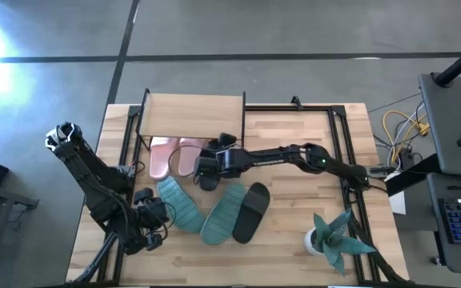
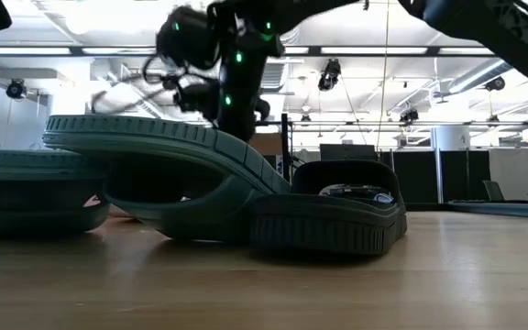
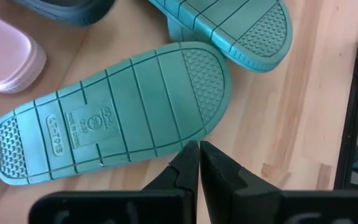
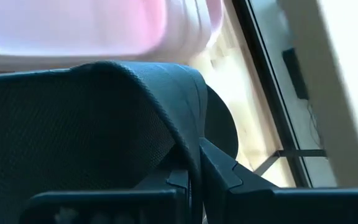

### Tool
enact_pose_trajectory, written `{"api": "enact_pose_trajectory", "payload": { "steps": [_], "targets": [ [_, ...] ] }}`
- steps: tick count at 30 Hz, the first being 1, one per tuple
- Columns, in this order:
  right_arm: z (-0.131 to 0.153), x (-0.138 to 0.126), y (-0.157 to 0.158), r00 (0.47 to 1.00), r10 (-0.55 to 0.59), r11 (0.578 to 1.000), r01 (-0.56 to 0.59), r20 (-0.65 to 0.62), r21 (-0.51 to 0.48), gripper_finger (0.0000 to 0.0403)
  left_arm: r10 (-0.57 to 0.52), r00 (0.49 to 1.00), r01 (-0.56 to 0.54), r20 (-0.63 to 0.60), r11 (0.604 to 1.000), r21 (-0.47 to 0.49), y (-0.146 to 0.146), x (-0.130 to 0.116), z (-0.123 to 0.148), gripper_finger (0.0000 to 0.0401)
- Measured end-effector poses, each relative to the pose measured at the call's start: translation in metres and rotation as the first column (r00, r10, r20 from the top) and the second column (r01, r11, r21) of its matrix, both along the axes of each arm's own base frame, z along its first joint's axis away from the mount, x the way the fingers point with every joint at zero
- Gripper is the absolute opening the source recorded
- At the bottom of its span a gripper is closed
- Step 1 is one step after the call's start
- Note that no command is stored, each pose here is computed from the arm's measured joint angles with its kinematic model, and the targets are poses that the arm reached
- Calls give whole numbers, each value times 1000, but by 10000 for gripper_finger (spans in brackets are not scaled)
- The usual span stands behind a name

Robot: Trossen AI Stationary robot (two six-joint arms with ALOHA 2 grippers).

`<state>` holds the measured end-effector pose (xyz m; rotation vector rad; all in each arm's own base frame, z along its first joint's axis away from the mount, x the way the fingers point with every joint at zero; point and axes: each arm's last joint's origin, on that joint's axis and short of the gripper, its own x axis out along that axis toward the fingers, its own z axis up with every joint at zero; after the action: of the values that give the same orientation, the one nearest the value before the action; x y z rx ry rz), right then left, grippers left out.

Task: Pick and place slides into the shelf
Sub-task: Put the left black slide under the shelf

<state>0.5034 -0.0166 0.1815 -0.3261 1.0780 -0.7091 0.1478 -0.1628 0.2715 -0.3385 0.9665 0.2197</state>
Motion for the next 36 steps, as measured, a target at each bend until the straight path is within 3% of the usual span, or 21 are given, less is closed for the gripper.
{"api": "enact_pose_trajectory", "payload": {
  "steps": [6,13,25,36],
  "targets": [
    [-16,4,-8,997,75,997,-75,-16,-28,13,-6,1000,6,-12,1000,-14,0,-1,0,0],
    [-11,17,-18,983,178,982,-174,50,-72,13,-11,1000,10,-21,1000,-20,0,-1,0,0],
    [-15,10,-26,994,101,995,-100,42,-27,16,-15,999,15,-29,1000,-21,0,-1,0,0],
    [-13,9,-33,995,29,1000,-29,98,4,127,-15,999,14,-29,1000,-20,0,-1,0,0]
  ]
}}
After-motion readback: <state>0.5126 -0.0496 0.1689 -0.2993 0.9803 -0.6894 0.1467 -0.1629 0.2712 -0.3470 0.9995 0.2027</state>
